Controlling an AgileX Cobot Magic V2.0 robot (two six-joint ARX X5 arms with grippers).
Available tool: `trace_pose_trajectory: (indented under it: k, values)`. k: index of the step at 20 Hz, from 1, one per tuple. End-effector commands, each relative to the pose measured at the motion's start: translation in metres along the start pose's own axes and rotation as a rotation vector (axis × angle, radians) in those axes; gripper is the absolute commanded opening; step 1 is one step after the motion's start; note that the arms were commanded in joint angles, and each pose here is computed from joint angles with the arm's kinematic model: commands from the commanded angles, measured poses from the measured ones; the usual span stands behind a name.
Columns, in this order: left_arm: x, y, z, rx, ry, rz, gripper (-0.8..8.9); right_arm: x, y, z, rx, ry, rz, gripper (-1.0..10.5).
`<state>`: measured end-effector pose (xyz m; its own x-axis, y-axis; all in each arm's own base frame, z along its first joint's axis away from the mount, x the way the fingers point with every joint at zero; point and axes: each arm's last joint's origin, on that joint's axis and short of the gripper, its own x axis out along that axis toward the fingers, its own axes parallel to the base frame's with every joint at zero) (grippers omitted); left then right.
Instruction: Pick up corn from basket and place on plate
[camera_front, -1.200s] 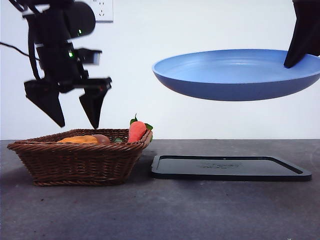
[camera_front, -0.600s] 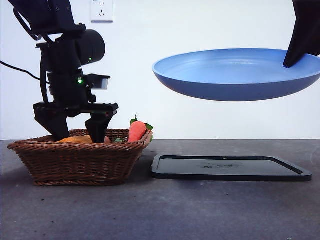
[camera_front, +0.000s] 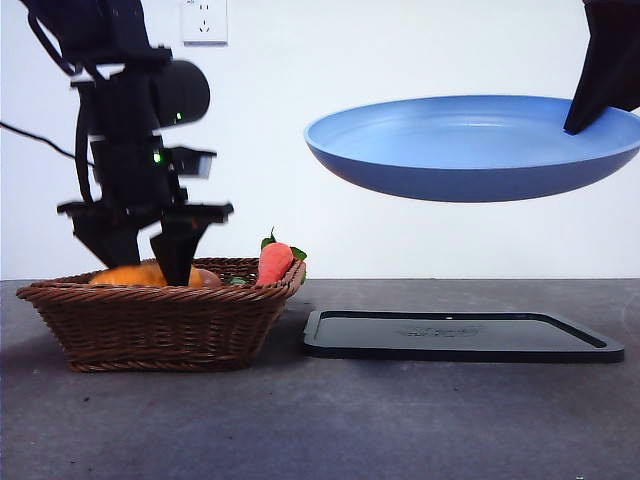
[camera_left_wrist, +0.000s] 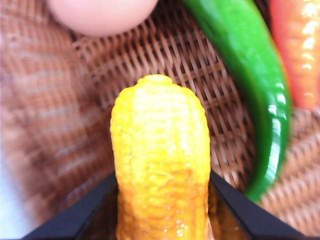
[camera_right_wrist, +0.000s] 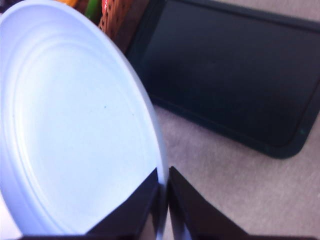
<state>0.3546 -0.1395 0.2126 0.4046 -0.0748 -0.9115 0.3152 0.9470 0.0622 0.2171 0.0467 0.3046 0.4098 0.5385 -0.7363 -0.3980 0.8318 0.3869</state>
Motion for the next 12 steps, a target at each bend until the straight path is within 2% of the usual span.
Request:
trace_pose_trajectory:
  k: [1, 3, 6, 8, 12]
  values:
    - [-0.038, 0.001, 0.015, -0.019, -0.086, 0.0, 1.25, -0.002, 0.002, 0.007, -0.014, -0.03, 0.008, 0.0]
    - [-0.082, 0.0, 0.021, -0.041, -0.195, -0.05, 1.25, 0.005, -0.002, 0.009, 0.008, -0.009, 0.008, 0.0]
    - [-0.14, -0.017, 0.018, -0.032, -0.367, -0.285, 1.26, 0.034, -0.015, 0.018, 0.097, 0.03, 0.015, 0.0]
    - [-0.152, -0.039, 0.013, 0.035, -0.372, -0.433, 1.26, 0.055, -0.024, 0.024, 0.152, 0.055, 0.068, 0.0]
    - [-0.142, -0.091, 0.008, 0.168, -0.331, -0.52, 1.26, 0.081, -0.031, 0.027, 0.205, 0.095, 0.128, 0.0]
